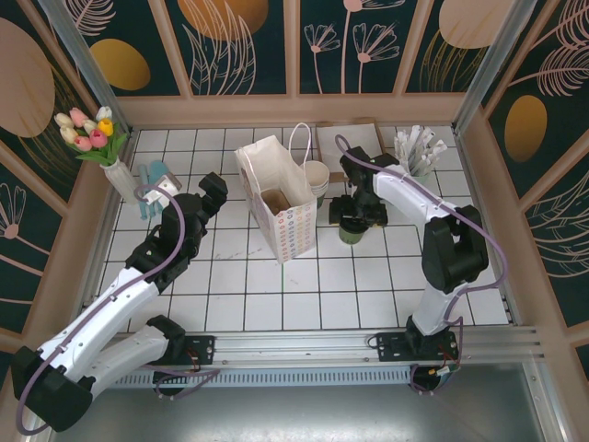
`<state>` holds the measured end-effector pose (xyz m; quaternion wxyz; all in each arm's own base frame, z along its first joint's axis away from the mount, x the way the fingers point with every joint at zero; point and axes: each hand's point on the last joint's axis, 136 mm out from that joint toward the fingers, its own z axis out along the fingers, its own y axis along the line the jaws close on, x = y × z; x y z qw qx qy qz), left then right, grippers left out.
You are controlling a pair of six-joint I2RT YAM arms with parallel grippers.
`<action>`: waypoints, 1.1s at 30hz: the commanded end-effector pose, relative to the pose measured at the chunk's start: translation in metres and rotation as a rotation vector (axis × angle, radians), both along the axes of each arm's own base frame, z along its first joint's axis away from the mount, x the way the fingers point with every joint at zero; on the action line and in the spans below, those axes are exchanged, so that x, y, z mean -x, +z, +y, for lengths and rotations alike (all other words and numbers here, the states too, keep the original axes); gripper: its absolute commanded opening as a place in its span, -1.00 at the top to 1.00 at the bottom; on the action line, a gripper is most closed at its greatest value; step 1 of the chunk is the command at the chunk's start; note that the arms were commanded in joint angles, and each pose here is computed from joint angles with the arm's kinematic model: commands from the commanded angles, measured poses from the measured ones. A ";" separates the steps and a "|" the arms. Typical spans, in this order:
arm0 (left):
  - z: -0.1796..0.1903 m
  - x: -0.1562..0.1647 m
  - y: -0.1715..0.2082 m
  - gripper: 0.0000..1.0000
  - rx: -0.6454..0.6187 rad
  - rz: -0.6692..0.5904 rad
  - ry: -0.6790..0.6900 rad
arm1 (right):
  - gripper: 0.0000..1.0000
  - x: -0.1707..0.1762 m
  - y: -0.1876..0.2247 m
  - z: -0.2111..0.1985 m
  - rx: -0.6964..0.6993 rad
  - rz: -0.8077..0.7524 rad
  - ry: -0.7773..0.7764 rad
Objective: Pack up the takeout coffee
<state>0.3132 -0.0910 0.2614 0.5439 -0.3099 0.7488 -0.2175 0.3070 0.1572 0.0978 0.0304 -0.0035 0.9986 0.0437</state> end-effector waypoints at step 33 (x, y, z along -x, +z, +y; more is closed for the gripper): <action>0.005 0.001 -0.005 -0.97 -0.034 0.006 0.010 | -0.98 -0.002 0.009 0.008 -0.043 0.000 0.016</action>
